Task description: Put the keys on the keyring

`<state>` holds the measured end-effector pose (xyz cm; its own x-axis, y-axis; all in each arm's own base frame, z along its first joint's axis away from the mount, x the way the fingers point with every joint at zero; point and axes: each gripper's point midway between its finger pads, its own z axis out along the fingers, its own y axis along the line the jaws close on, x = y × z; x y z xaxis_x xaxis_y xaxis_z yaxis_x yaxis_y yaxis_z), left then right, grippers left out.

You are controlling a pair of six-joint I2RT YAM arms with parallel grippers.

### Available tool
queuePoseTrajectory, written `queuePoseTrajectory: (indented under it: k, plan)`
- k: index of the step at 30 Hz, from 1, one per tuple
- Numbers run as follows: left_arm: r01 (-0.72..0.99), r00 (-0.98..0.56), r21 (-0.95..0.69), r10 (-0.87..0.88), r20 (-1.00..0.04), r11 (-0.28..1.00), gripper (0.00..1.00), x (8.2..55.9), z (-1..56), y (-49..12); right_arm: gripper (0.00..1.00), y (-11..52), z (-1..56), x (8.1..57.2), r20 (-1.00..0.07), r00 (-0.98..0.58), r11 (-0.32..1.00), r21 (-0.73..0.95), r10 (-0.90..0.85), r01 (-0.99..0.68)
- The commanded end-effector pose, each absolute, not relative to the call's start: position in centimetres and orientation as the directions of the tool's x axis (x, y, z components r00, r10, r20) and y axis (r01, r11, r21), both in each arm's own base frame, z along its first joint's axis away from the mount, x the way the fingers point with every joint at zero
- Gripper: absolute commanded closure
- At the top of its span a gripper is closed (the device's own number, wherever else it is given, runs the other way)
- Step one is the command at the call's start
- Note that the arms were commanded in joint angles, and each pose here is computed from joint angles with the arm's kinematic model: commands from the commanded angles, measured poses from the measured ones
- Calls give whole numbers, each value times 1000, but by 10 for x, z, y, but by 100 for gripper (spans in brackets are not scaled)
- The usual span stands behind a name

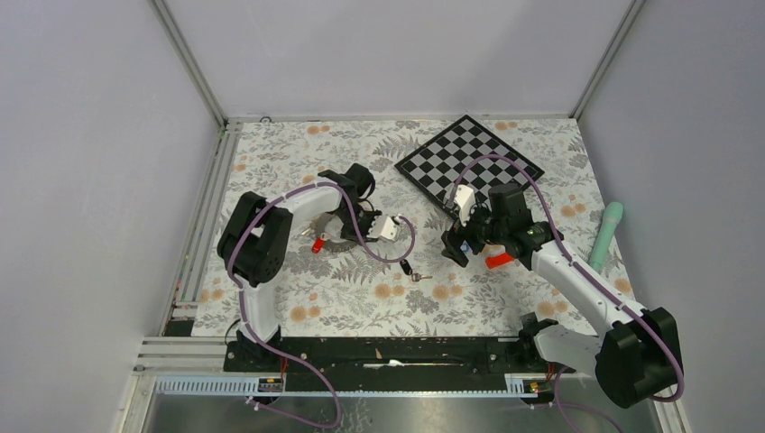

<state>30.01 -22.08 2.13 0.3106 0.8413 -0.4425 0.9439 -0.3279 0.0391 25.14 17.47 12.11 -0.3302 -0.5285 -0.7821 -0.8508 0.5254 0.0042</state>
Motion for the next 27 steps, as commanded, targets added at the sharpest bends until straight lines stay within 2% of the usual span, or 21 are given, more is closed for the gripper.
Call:
queuePoseTrajectory:
  k: [1,4,8,11,14,20,23,27]
  plan:
    - [936,335,53,830,-446,-349,83,306,27,-225,1,173,122,256,-785,-315,528,-19,-534,-849]
    - [939,330,62,831,-448,-340,94,308,32,-226,1,173,122,256,-783,-316,528,-19,-535,-849]
    - [943,322,79,820,-474,-324,100,311,50,-229,1,173,121,256,-783,-318,528,-15,-534,-849]
    - [949,302,89,786,-540,-303,100,311,73,-235,1,174,125,256,-789,-316,529,-13,-526,-848]
    - [958,269,103,711,-649,-269,100,311,106,-242,1,178,131,257,-801,-316,528,0,-508,-849]
    - [978,107,13,447,-888,-208,100,291,181,-262,1,197,167,253,-848,-297,474,63,-438,-878]
    - [970,20,-55,304,-953,-235,100,270,210,-270,1,212,198,253,-873,-281,414,102,-399,-905]
    - [953,-61,-109,174,-983,-281,100,251,231,-277,1,231,231,258,-904,-271,353,148,-331,-924]
